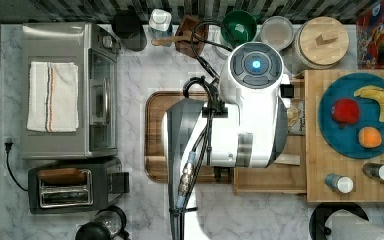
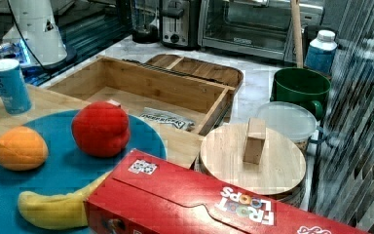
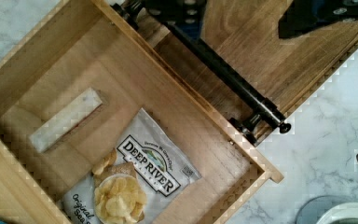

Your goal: Close the drawer.

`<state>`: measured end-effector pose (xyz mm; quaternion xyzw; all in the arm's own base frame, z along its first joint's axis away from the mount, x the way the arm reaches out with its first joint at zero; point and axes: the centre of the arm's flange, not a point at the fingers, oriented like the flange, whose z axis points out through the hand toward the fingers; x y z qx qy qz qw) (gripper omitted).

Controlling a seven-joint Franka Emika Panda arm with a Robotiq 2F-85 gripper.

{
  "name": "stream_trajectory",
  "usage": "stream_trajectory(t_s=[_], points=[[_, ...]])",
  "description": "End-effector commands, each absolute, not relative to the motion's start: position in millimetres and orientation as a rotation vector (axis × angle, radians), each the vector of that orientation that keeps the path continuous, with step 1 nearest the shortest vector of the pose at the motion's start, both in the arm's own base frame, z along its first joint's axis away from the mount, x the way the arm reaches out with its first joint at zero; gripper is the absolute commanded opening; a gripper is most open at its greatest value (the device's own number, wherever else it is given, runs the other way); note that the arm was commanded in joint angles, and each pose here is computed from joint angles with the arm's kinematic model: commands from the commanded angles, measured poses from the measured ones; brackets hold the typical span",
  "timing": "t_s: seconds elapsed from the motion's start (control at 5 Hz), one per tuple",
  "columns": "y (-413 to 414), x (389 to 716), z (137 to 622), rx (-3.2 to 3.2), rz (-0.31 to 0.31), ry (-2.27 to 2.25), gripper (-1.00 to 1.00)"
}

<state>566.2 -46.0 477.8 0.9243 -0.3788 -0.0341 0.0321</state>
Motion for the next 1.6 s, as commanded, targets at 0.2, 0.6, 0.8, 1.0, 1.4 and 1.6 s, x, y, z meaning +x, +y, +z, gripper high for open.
stream_trajectory(t_s=[0.2, 0.6, 0.8, 1.0, 1.4, 1.6], points=[[-46.3, 566.3, 477.2, 2.852, -0.106, -1.149, -1.0], [-29.0, 557.0, 462.2, 2.911, -0.04, -1.016, 1.0], [5.5, 562.1, 446.6, 2.967, -0.072, -0.845, 1.0], [35.8, 564.3, 430.1, 3.044, -0.1, -0.756, 1.0], [92.7, 558.5, 417.2, 3.159, -0.215, -0.631, 1.0], [115.6, 548.2, 400.1, 3.181, -0.182, -0.585, -1.0]])
